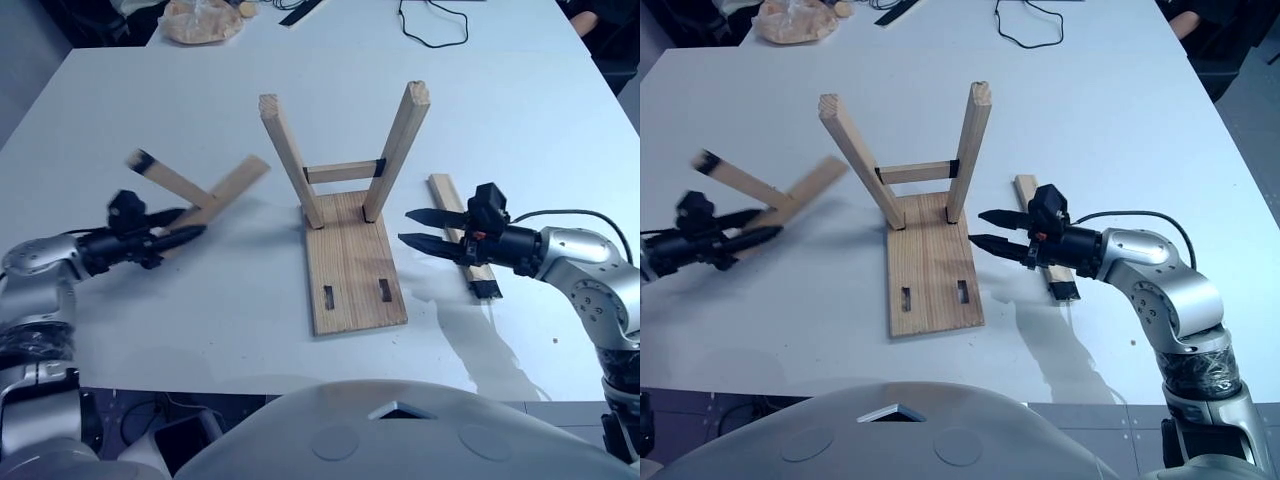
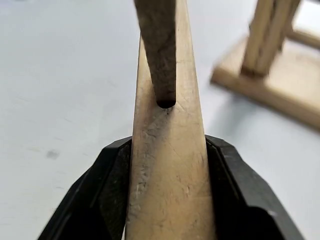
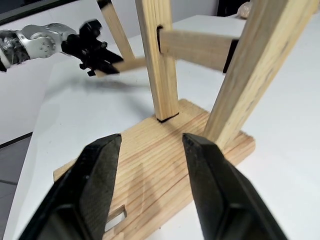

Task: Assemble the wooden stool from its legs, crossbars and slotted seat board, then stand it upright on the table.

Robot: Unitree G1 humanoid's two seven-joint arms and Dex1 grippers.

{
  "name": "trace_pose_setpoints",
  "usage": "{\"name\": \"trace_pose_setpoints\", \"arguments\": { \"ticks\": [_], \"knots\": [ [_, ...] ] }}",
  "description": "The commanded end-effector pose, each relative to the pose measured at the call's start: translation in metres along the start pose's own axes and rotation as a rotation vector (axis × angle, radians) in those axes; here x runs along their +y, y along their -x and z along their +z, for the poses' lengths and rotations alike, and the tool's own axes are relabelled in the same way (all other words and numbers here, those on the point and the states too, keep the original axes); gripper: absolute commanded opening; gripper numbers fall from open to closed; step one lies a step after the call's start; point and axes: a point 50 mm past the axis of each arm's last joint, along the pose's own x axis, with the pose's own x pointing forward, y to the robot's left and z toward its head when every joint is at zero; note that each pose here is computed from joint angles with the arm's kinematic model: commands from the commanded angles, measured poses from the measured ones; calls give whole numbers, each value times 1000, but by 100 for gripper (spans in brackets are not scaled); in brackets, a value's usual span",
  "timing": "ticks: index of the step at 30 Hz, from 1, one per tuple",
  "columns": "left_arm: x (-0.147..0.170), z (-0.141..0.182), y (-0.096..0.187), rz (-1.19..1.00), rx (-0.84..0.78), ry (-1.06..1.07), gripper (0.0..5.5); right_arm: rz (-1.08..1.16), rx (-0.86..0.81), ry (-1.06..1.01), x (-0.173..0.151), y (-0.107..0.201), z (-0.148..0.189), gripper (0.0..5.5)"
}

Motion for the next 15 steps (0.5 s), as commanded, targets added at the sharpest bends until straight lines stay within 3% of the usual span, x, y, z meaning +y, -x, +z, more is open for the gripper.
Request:
{"name": "trace_pose_setpoints", "arguments": {
  "ticks": [1,4,6,11,15],
  "knots": [
    [-16,57,11,-9,-181,-22,201,51,-96,11,7,0,28,226],
    [-57,145,13,-264,-474,-64,201,168,-235,-5,17,-3,62,226],
    [-90,180,7,-454,-553,-114,201,226,-278,-7,21,-6,77,226],
    [-135,187,-22,-680,-560,-91,201,334,-294,-23,26,-17,94,301],
    [-156,175,-44,-753,-489,-63,201,421,-273,-38,31,-28,103,305]
  ]
}}
